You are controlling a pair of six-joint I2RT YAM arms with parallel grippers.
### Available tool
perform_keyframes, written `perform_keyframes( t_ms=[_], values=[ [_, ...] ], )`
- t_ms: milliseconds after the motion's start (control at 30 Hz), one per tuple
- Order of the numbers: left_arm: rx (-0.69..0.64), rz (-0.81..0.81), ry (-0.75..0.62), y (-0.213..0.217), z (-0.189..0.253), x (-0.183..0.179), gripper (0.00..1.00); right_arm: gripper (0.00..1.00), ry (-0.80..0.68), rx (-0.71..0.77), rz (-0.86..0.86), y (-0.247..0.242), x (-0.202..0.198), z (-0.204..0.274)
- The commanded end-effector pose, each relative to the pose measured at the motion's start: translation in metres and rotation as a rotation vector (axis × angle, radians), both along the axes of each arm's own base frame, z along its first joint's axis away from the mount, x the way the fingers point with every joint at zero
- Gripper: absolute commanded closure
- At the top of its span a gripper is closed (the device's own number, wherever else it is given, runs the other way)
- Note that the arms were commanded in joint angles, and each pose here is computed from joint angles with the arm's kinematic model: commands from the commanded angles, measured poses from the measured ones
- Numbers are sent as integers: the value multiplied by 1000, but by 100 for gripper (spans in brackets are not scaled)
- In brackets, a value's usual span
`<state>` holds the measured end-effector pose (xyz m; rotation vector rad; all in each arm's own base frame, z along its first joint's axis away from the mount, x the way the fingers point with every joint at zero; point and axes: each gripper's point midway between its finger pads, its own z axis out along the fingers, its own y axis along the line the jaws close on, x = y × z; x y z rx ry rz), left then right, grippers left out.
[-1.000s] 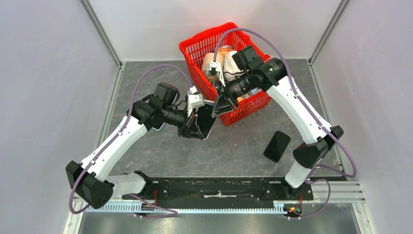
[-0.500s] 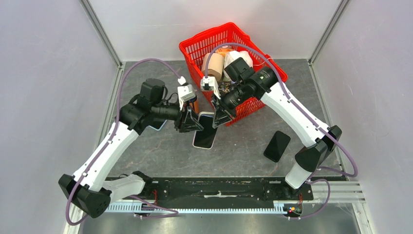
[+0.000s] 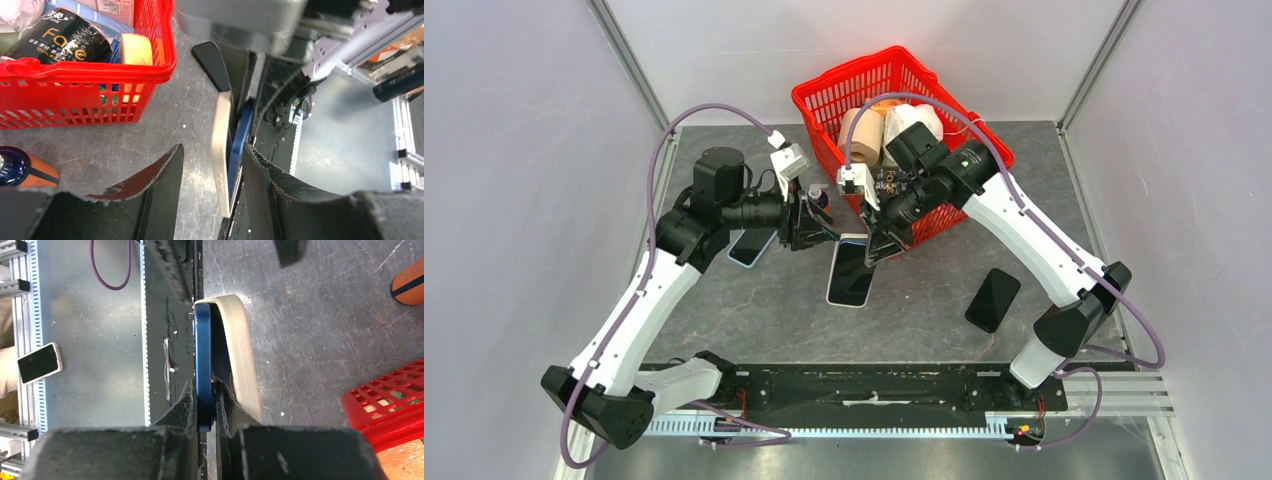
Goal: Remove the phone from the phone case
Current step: Remove the phone case from the phone.
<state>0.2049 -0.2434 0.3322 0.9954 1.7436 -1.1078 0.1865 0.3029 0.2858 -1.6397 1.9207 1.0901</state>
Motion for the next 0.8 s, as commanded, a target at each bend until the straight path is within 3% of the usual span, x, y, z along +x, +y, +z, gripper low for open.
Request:
perform_keyframes(
  t_ms=[0, 767],
  values=[
    [-79, 73, 51, -9, 21, 19, 47, 100, -50, 67, 44, 3, -9, 24],
    [-80, 9, 172, -21, -14, 11, 47, 96, -54, 61, 28, 6, -5, 26]
  ],
)
